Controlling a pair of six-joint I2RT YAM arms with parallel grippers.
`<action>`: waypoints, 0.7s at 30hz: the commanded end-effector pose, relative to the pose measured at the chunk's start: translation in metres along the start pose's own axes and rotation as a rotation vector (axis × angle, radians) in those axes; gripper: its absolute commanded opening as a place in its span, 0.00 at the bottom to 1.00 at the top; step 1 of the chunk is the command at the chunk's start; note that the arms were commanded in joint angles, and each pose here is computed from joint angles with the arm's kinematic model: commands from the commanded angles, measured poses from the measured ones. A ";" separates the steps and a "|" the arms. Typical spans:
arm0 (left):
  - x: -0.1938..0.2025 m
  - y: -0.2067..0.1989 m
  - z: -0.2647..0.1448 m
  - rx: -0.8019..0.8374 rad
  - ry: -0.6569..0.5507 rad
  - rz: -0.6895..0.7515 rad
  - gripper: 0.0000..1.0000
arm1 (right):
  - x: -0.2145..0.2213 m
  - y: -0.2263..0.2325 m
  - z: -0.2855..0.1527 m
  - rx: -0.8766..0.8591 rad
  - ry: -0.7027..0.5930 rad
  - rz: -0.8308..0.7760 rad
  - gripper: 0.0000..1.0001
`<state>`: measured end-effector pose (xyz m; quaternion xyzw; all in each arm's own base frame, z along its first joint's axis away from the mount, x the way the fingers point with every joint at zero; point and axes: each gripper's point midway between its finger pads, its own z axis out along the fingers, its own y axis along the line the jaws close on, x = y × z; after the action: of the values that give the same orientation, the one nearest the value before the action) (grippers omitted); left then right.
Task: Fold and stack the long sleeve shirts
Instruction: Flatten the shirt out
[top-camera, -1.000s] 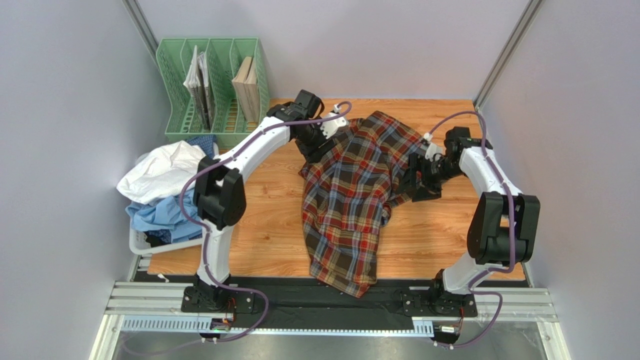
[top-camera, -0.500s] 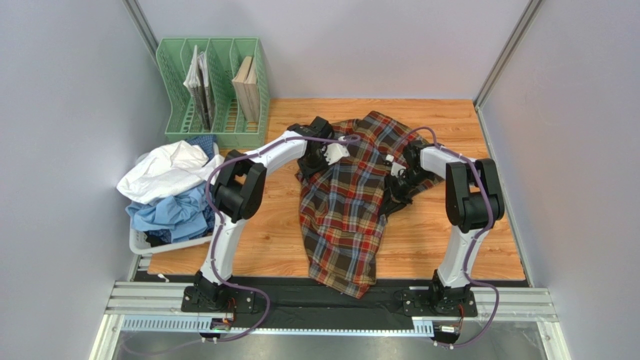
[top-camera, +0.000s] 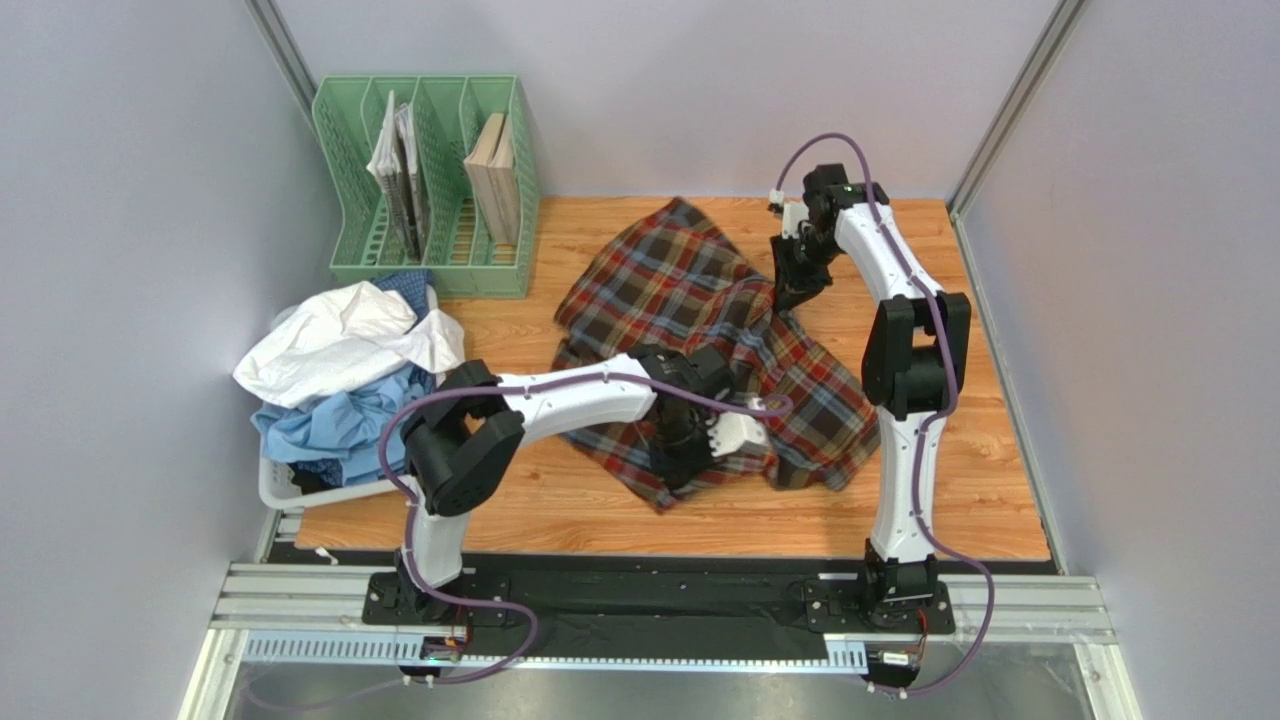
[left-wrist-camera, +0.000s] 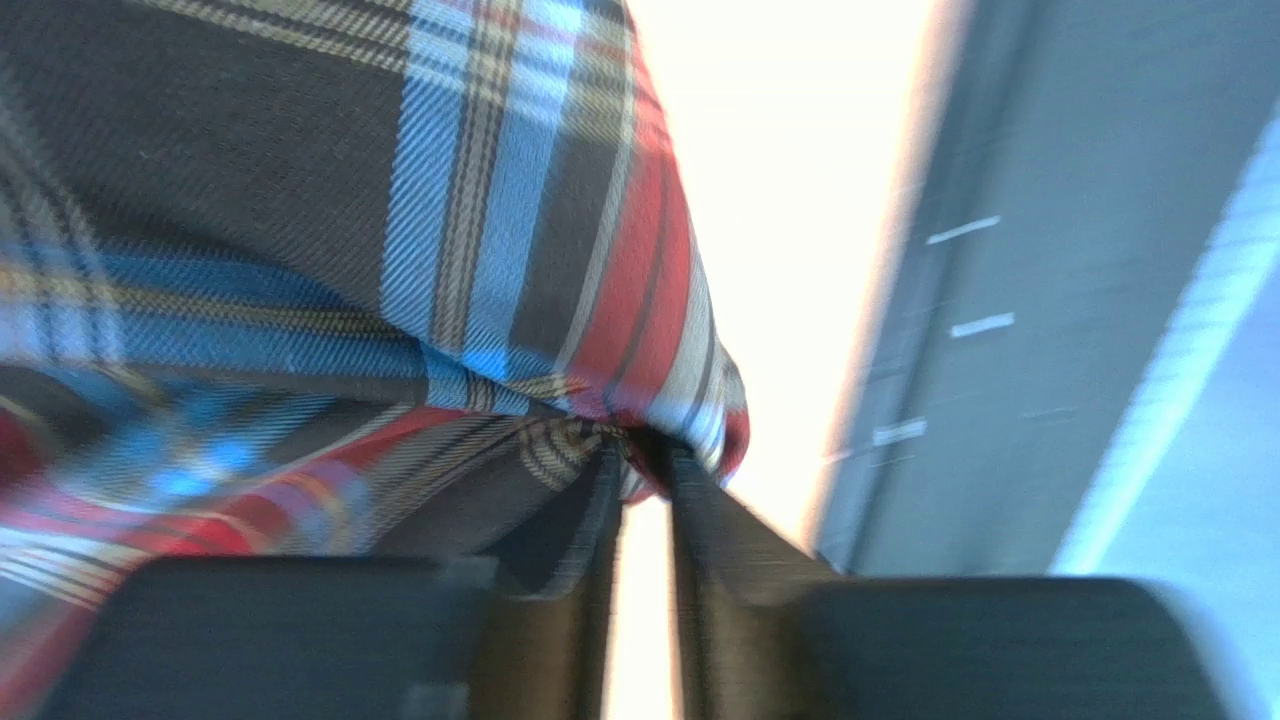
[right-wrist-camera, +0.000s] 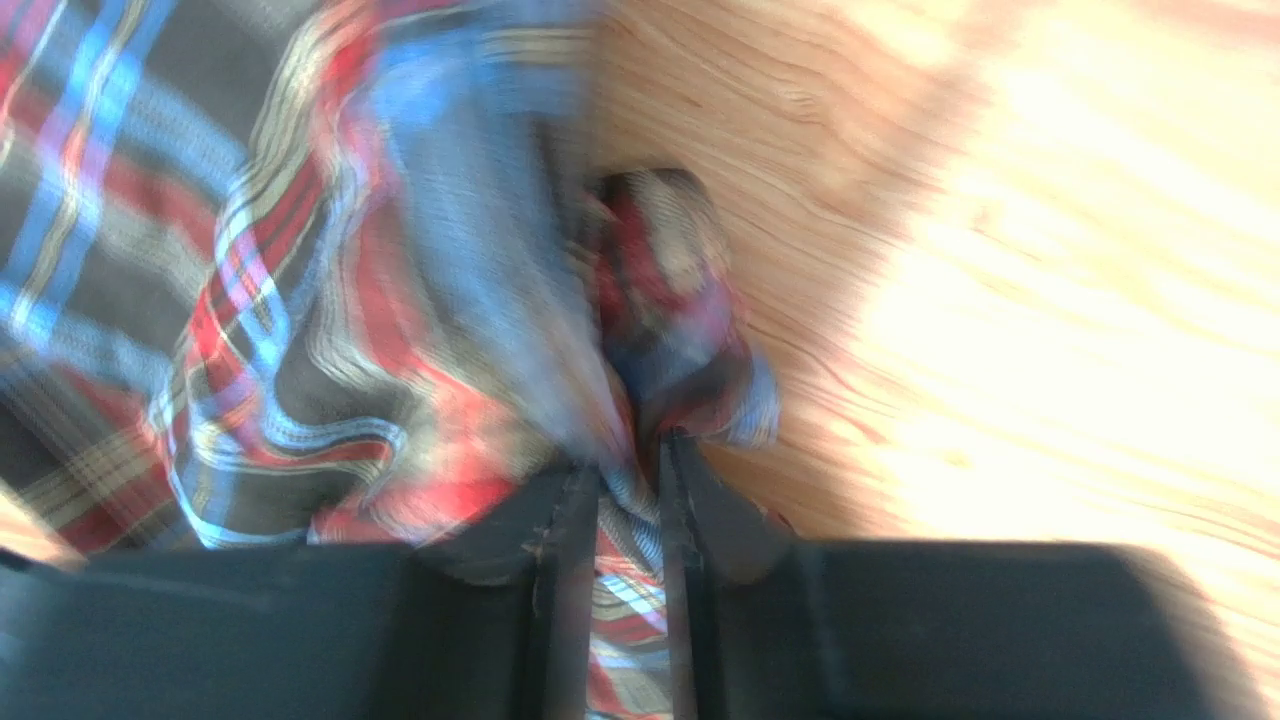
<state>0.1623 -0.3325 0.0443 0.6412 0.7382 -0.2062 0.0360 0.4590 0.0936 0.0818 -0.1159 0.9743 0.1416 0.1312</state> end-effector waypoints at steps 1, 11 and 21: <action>-0.039 -0.024 -0.067 0.092 -0.212 -0.099 0.39 | -0.006 -0.004 -0.070 0.096 -0.074 -0.125 0.35; 0.003 0.145 -0.130 -0.347 -0.168 -0.191 0.61 | 0.100 -0.015 -0.070 0.099 0.023 -0.156 0.87; 0.082 0.187 -0.078 -0.344 0.051 -0.320 0.36 | 0.160 -0.052 -0.016 0.146 0.189 -0.139 0.80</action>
<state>0.3556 -0.2382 0.0458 0.4976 0.8541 -0.0897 0.1218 0.2979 0.0296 0.0531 -0.1731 0.9807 0.0870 0.0280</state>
